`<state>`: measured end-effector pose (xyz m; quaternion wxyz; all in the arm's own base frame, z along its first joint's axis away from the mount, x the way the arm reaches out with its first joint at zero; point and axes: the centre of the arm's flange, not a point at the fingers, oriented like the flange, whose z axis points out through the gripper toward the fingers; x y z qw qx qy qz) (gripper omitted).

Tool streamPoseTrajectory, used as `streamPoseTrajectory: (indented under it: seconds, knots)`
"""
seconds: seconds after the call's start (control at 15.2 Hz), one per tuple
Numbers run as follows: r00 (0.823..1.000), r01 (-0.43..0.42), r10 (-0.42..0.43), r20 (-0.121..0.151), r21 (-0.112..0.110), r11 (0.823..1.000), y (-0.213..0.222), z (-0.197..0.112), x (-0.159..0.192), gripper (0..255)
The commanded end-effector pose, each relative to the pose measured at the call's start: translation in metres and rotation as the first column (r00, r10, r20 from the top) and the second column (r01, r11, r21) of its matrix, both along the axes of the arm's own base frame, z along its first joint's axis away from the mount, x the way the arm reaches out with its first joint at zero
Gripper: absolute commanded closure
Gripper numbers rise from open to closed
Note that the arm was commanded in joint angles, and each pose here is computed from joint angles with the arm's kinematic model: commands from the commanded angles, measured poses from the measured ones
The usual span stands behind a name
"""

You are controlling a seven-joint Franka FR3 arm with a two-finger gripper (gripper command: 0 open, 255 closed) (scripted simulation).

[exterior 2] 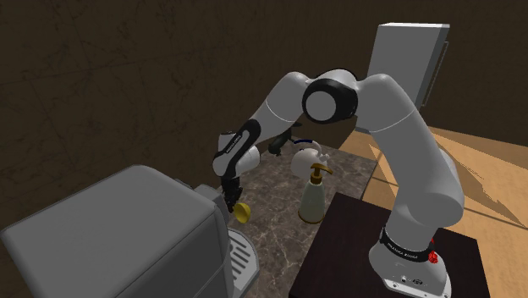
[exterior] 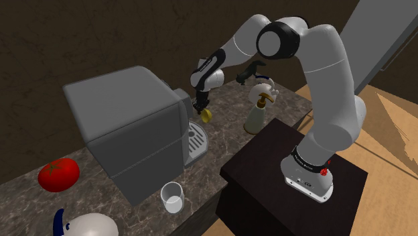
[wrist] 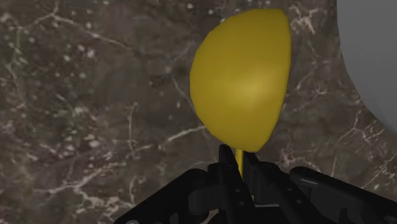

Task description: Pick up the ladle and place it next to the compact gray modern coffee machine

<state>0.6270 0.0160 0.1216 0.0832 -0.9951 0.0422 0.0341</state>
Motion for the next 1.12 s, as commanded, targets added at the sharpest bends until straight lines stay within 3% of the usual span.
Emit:
streamPoseTrajectory:
  seconds: [0.0,0.07,0.13,0.46,0.73,1.06]
  knots:
    - [1.0,-0.001,0.001,-0.006,0.0,1.0,0.0,-0.002,-0.002,255]
    - [1.0,-0.001,0.001,-0.006,0.0,1.0,0.0,-0.002,-0.002,255]
    - [1.0,-0.001,0.001,-0.006,0.0,1.0,0.0,-0.002,-0.001,0]
    - [1.0,-0.001,0.001,-0.006,0.0,1.0,0.0,-0.002,-0.002,0]
    - [1.0,-0.001,0.001,-0.006,0.0,1.0,-0.008,0.047,0.002,0]
    - [1.0,-0.001,0.001,-0.006,0.0,1.0,-0.008,0.047,0.002,0]
